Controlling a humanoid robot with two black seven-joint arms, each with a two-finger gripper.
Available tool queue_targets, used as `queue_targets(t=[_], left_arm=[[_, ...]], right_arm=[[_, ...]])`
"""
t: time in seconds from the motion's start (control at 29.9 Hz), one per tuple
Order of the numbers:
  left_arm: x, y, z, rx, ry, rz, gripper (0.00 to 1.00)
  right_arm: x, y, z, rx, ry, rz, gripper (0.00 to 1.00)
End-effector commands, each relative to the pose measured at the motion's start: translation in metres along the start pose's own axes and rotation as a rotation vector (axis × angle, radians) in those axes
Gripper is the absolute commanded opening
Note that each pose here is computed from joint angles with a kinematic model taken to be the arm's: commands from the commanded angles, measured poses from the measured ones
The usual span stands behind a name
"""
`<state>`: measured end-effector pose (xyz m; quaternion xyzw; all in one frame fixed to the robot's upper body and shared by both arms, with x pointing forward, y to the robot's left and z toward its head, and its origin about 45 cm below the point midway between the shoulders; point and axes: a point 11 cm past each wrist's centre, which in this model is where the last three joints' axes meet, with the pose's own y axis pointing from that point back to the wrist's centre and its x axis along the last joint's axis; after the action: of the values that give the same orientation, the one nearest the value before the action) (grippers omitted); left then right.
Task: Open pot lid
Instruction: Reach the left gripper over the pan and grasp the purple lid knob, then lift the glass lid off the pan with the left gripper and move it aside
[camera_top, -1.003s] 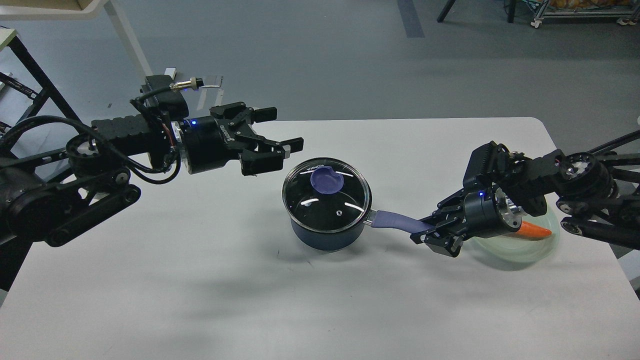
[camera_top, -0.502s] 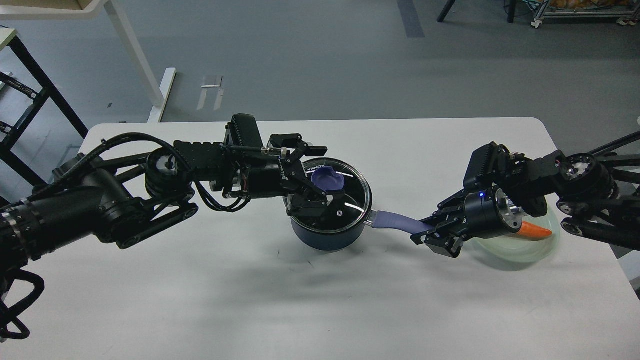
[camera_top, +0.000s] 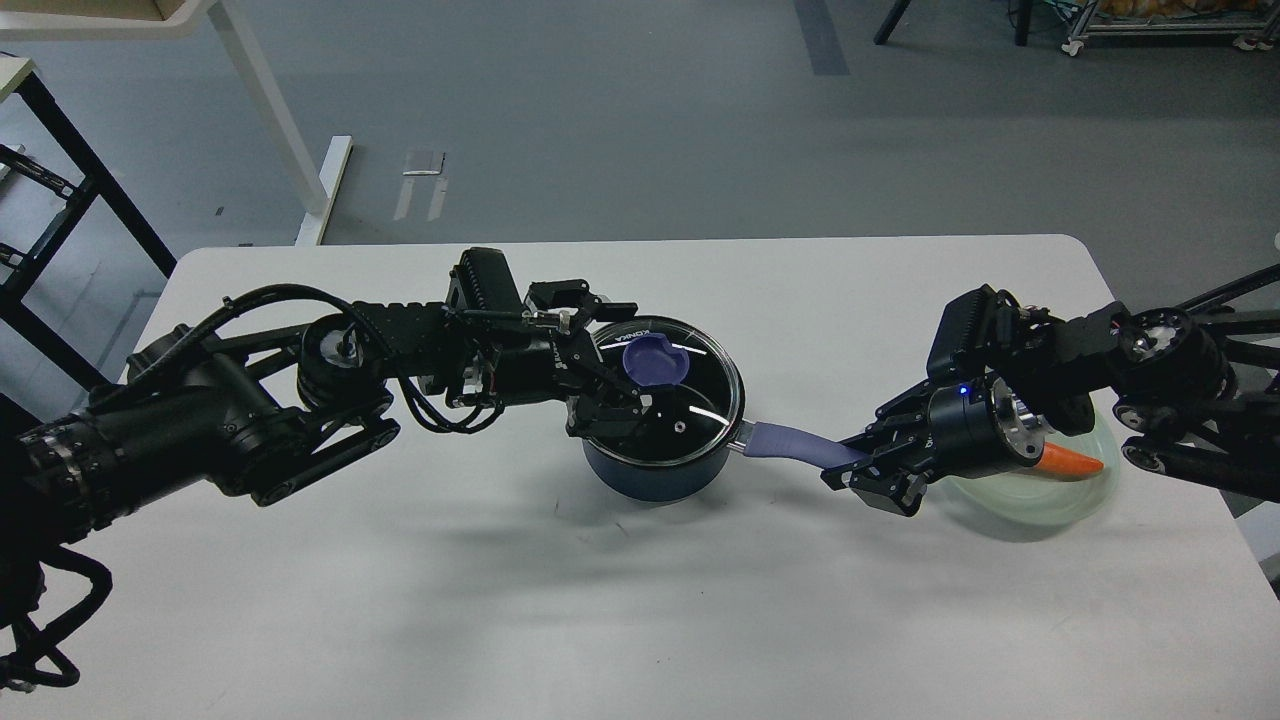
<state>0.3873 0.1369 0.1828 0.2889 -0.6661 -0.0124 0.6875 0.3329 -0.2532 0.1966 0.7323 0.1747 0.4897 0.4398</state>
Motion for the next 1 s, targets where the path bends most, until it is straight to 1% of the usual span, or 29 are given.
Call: queue_targets(t=[0.0,0.17,0.33,0.47,0.57,0.6,0.67,0.7,0.8,0.84,0.9,0.97], left_arm=[[-0.003,0.000,0.001,-0.001,0.007,-0.002,0.99],[-0.010,0.001,0.001,0.008,0.021,-0.013,0.99],[-0.010,-0.004,0.002,0.008,0.031,-0.007,0.97],[-0.009,-0.006,0.004,0.003,0.033,-0.003,0.94],[-0.008,-0.007,0.005,0.000,0.033,0.002,0.84],[-0.008,-0.008,0.005,-0.001,0.034,0.005,0.80],[-0.007,-0.008,0.005,0.000,0.029,0.012,0.66],[-0.006,-0.009,0.006,-0.003,0.026,0.019,0.62],[-0.005,-0.009,0.006,-0.003,0.023,0.027,0.56],[-0.005,-0.009,0.006,-0.003,0.022,0.026,0.51],[-0.004,-0.009,0.006,-0.003,0.020,0.028,0.45],[-0.003,-0.010,0.006,-0.004,0.020,0.032,0.43]], right_arm=[[0.000,0.000,0.000,0.000,0.000,0.001,0.34],[0.000,0.000,0.000,-0.001,-0.002,0.001,0.35],[-0.001,0.000,0.000,0.000,-0.003,0.001,0.35],[-0.001,0.000,0.000,0.001,-0.004,0.000,0.35],[-0.002,-0.001,-0.001,0.003,-0.006,0.000,0.35],[-0.002,-0.001,-0.001,0.003,-0.007,0.001,0.35],[-0.003,-0.001,-0.001,0.004,-0.008,0.000,0.35],[-0.003,-0.001,0.000,0.002,-0.009,0.000,0.35],[-0.004,-0.001,-0.001,0.003,-0.010,0.001,0.35],[-0.004,-0.001,-0.001,0.003,-0.010,0.001,0.35],[-0.004,-0.001,-0.001,0.003,-0.010,0.001,0.35],[-0.004,-0.001,-0.001,0.003,-0.010,0.001,0.35]])
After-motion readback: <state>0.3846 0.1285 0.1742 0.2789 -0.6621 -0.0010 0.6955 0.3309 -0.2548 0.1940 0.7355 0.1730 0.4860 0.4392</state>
